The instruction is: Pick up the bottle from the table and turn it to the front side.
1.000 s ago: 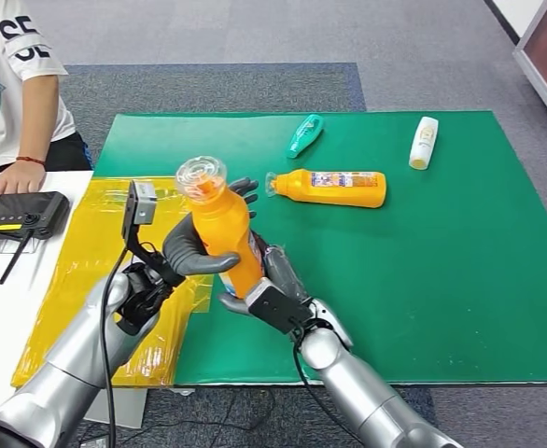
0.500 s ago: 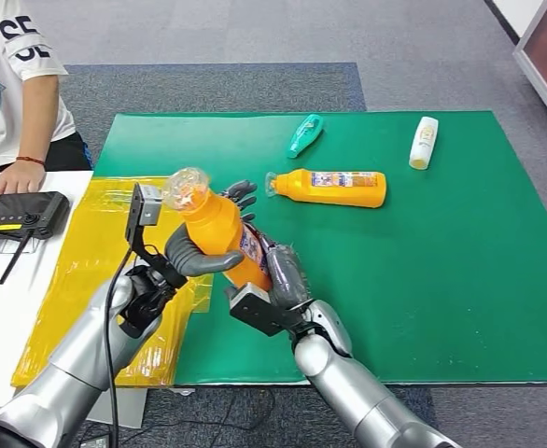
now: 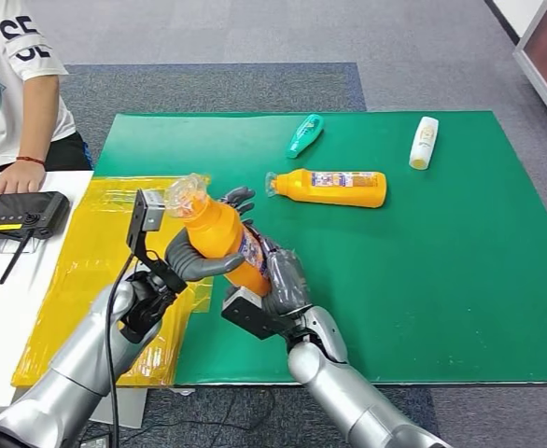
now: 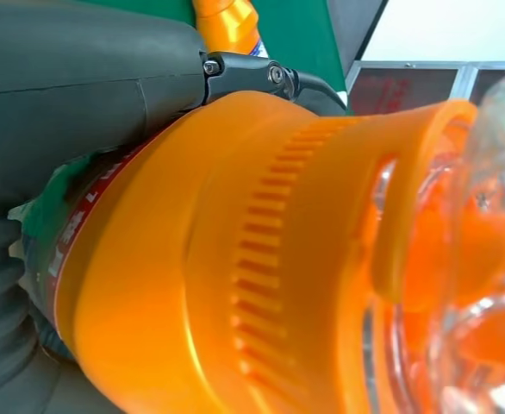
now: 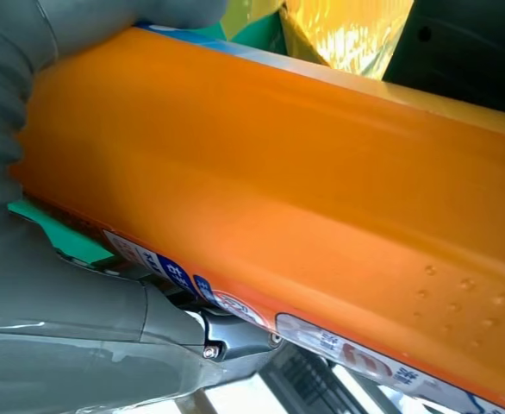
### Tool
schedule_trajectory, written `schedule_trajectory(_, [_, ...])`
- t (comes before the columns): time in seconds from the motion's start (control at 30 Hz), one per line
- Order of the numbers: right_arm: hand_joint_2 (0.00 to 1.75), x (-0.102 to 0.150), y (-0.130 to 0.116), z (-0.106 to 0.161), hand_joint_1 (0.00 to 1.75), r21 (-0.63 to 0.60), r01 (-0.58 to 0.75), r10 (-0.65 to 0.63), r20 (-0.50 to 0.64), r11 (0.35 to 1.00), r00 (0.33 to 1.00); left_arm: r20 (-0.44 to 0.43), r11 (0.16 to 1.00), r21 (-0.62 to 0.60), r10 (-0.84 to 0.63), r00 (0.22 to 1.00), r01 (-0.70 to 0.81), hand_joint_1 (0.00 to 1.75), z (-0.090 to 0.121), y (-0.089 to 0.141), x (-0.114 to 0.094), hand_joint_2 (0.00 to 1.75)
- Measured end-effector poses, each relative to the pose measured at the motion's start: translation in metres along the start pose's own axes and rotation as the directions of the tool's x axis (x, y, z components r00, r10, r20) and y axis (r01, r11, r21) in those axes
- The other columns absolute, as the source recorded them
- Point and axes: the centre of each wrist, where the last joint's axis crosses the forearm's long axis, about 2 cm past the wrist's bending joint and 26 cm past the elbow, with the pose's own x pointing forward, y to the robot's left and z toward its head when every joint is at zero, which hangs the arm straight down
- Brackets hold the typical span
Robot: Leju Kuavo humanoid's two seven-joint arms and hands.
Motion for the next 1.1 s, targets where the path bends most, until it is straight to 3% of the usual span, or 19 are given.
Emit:
schedule_trajectory(0.3, [1.75,-0.0013,0.0016,0.0001,1.75,0.062,0.128,-0.128,-0.008,0.99,0.992,-0.01,1.0,0.006,0.006,1.0,-0.006,0.0,0.0069,0.0023,-0.0034,1.75])
schedule_trajectory(0.5, [1.75,-0.0014,0.0021,0.0005,1.75,0.071,0.148,-0.148,-0.008,0.986,0.989,-0.014,1.0,0.007,0.007,1.0,-0.007,0.0,0.0091,0.0025,-0.0056,1.75])
schedule_trajectory(0.63, [1.75,-0.0014,0.0022,0.0006,1.75,0.069,0.148,-0.147,-0.009,0.987,0.989,-0.018,1.0,0.009,-0.002,1.0,0.002,1.75,0.0092,0.0025,-0.0062,1.75])
schedule_trajectory(1.1, [1.75,-0.0006,0.0044,0.0024,1.75,0.063,0.151,-0.15,-0.014,0.987,0.989,-0.026,0.999,0.033,-0.036,0.999,0.036,1.75,0.0098,0.0031,-0.0074,1.75])
